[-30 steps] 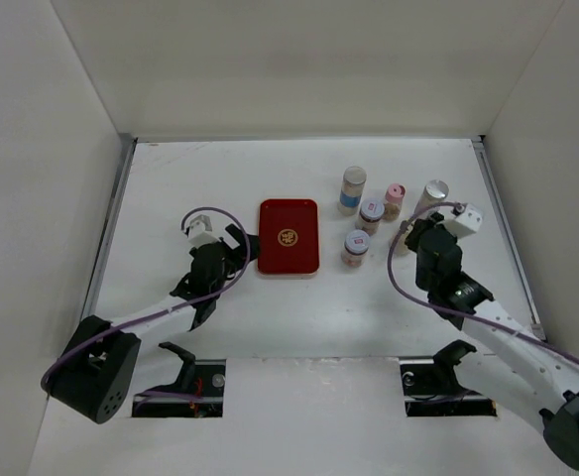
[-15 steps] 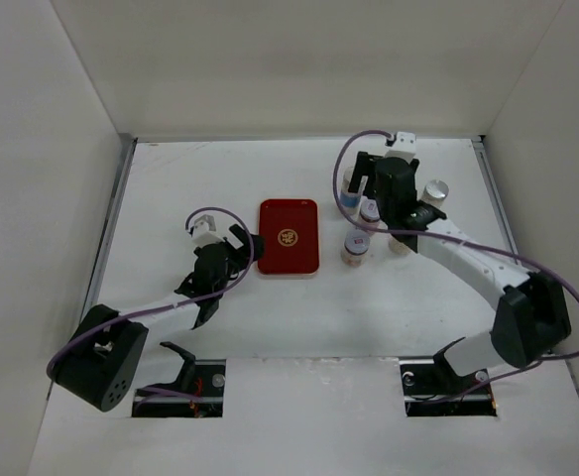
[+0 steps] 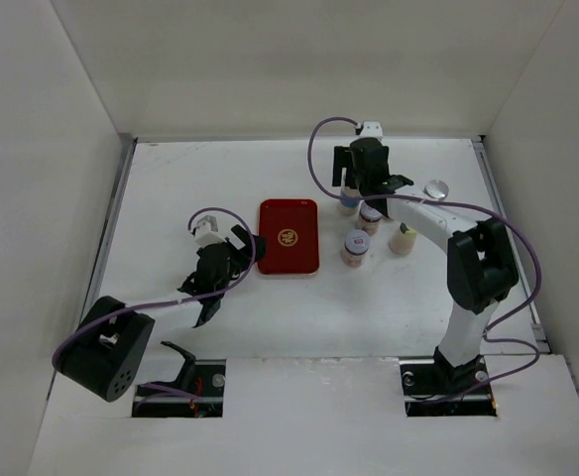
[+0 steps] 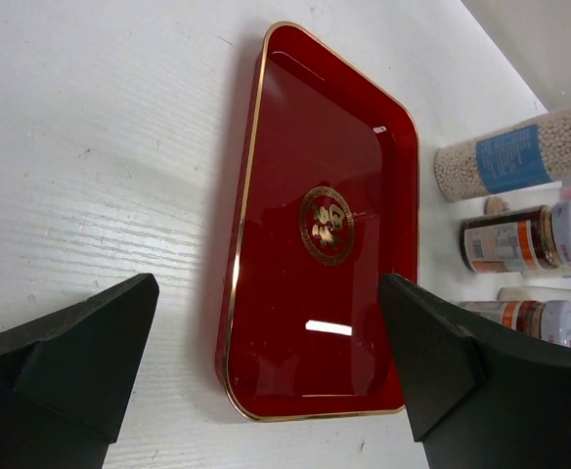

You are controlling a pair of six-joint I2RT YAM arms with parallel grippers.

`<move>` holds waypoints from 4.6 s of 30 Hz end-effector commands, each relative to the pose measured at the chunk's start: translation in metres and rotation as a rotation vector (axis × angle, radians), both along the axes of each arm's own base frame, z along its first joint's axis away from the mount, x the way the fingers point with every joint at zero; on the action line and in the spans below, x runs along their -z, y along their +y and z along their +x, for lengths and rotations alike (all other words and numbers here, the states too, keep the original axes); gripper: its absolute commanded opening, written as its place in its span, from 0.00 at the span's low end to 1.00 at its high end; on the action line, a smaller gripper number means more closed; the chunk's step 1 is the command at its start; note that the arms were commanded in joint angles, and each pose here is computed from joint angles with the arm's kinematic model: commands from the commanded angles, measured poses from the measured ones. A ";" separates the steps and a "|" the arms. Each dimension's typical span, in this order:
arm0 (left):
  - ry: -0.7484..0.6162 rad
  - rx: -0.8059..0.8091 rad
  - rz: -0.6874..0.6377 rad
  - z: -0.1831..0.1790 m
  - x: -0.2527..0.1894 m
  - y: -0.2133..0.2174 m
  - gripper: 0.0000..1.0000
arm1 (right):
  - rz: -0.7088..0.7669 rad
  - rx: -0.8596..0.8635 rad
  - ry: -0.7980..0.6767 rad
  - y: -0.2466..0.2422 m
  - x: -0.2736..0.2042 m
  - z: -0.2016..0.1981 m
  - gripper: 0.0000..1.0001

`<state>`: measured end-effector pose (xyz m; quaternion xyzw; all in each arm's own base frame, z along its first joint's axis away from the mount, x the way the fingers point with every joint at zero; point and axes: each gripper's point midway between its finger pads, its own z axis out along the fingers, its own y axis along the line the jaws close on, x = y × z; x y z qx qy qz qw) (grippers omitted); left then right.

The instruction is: Organize the condiment bottles

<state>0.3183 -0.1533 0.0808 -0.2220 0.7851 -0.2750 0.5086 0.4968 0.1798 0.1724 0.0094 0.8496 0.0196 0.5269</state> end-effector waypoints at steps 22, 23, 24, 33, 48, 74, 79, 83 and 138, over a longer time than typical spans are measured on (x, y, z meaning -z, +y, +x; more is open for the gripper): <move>-0.036 -0.102 -0.086 -0.001 -0.006 0.030 1.00 | 0.141 -0.179 -0.291 0.103 -0.121 -0.017 0.47; -0.035 -0.106 -0.086 -0.002 -0.006 0.030 1.00 | 0.145 -0.199 -0.288 0.115 -0.118 -0.019 0.47; -0.035 -0.107 -0.086 -0.002 -0.006 0.030 1.00 | 0.148 -0.217 -0.287 0.127 -0.117 -0.020 0.47; -0.028 -0.105 -0.087 -0.003 -0.003 0.031 1.00 | 0.185 -0.323 -0.279 0.196 -0.101 -0.018 0.48; -0.017 -0.098 -0.088 -0.002 -0.001 0.029 1.00 | 0.174 -0.364 -0.224 0.224 -0.065 -0.033 0.84; -0.002 -0.068 -0.091 0.001 0.002 0.020 1.00 | 0.091 0.358 -0.087 -0.126 0.014 -0.137 0.89; -0.003 -0.066 -0.092 0.001 0.002 0.019 1.00 | 0.085 0.378 -0.055 -0.129 0.031 -0.124 0.85; -0.013 -0.071 -0.092 0.001 -0.001 0.021 1.00 | 0.098 0.403 -0.058 -0.134 0.038 -0.115 0.70; -0.003 -0.073 -0.095 0.000 0.003 0.022 1.00 | 0.190 -0.108 -0.203 0.110 -0.022 -0.068 0.72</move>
